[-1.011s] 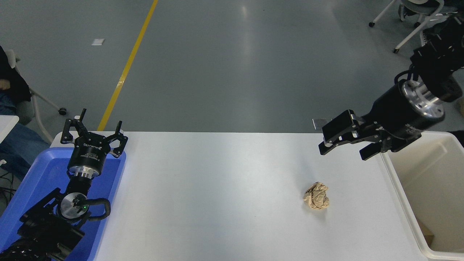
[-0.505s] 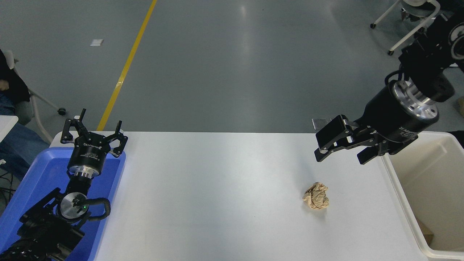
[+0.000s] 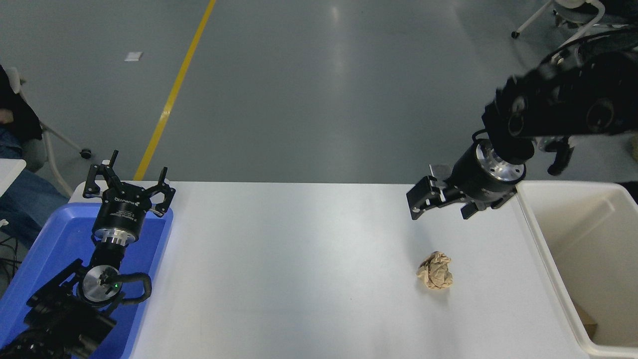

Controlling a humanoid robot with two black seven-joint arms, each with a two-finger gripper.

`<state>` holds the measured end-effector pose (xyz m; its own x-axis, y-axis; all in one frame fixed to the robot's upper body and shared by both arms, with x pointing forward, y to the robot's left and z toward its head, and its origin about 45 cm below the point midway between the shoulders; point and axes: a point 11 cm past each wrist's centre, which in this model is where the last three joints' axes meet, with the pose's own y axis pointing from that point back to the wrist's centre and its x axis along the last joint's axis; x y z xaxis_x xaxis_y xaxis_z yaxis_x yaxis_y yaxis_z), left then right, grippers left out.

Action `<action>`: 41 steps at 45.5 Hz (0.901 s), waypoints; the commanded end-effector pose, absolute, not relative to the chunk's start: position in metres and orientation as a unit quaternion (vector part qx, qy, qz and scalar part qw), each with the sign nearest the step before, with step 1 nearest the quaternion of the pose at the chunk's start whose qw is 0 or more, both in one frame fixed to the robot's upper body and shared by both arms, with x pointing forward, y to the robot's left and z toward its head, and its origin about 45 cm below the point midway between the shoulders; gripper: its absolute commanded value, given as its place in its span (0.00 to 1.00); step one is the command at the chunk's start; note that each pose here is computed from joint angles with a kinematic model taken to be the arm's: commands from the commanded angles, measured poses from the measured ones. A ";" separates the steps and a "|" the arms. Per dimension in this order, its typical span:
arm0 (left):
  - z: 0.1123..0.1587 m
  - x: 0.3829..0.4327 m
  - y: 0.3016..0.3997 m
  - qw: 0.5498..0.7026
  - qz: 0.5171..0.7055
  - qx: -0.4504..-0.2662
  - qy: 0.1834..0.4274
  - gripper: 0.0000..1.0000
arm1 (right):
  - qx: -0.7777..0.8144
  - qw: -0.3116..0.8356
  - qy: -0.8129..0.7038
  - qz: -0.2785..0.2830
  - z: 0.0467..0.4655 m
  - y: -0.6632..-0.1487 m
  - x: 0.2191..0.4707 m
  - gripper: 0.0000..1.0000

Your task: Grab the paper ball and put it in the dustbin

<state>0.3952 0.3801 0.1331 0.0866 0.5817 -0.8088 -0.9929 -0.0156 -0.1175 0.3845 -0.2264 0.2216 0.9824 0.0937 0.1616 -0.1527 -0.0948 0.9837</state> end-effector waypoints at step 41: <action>0.1330 0.3951 0.3800 0.642 0.613 -0.362 0.284 1.00 | 0.719 0.685 -0.024 0.114 0.075 -0.255 0.356 0.00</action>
<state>0.3951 0.3801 0.1330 0.0863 0.5820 -0.8086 -0.9930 -0.0152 -0.1170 0.3590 -0.2531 0.0816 0.9743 0.1105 0.1963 -0.1900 -0.0649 0.9796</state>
